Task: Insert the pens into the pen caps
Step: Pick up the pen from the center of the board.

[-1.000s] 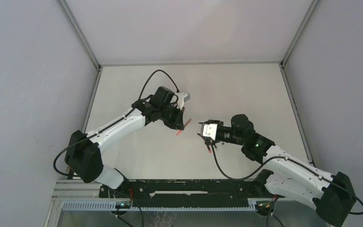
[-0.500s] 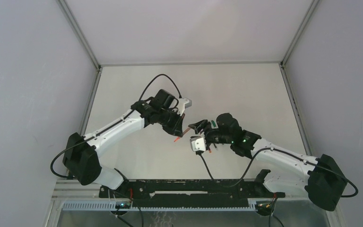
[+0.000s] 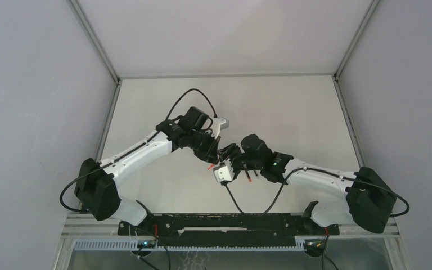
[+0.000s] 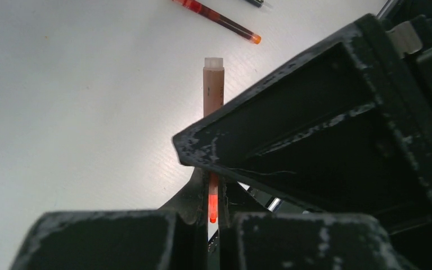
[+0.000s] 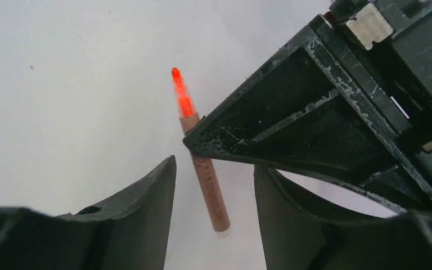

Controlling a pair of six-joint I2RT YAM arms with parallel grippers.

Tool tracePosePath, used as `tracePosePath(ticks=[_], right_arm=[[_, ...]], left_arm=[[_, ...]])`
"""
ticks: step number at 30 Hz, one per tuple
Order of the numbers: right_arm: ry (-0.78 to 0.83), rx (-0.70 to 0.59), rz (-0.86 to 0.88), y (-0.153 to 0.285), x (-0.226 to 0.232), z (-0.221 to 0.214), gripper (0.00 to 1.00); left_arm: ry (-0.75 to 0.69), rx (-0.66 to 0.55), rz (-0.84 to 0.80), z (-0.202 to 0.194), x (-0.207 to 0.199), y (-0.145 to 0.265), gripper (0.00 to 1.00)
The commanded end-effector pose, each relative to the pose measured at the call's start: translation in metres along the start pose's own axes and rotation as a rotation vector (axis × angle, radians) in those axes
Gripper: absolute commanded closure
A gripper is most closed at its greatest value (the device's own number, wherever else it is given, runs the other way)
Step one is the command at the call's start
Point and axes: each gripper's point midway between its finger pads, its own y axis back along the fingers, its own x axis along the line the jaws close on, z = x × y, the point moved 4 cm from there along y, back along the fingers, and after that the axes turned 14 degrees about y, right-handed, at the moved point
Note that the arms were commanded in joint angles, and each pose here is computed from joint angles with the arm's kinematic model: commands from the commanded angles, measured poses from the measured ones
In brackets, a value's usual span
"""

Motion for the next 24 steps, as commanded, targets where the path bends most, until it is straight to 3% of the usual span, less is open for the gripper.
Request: tracePosePath(ticks=[1, 7, 15, 19, 22, 24], right_arm=[[0.078, 0.034, -0.061, -0.008, -0.030, -0.001, 0.41], [0.096, 0.071, -0.039, -0.013, -0.029, -0.008, 0.47], [0.072, 0.060, -0.036, -0.013, -0.027, -0.005, 0.69], [0.057, 0.045, -0.020, -0.014, -0.023, -0.003, 0.86], [0.036, 0.046, -0.007, -0.013, -0.020, -0.004, 0.99], [0.020, 0.045, 0.001, -0.012, -0.018, -0.003, 1.00]], left_arm=[[-0.043, -0.015, -0.038, 0.005, -0.011, 0.008, 1.00], [-0.044, -0.014, -0.033, 0.005, -0.010, 0.007, 1.00], [-0.039, -0.008, -0.012, 0.005, -0.005, 0.002, 1.00], [-0.026, -0.052, 0.024, 0.012, -0.002, 0.003, 1.00], [0.004, -0.102, 0.055, 0.020, 0.001, 0.006, 0.93], [0.023, -0.138, 0.062, 0.027, 0.002, 0.010, 0.87]])
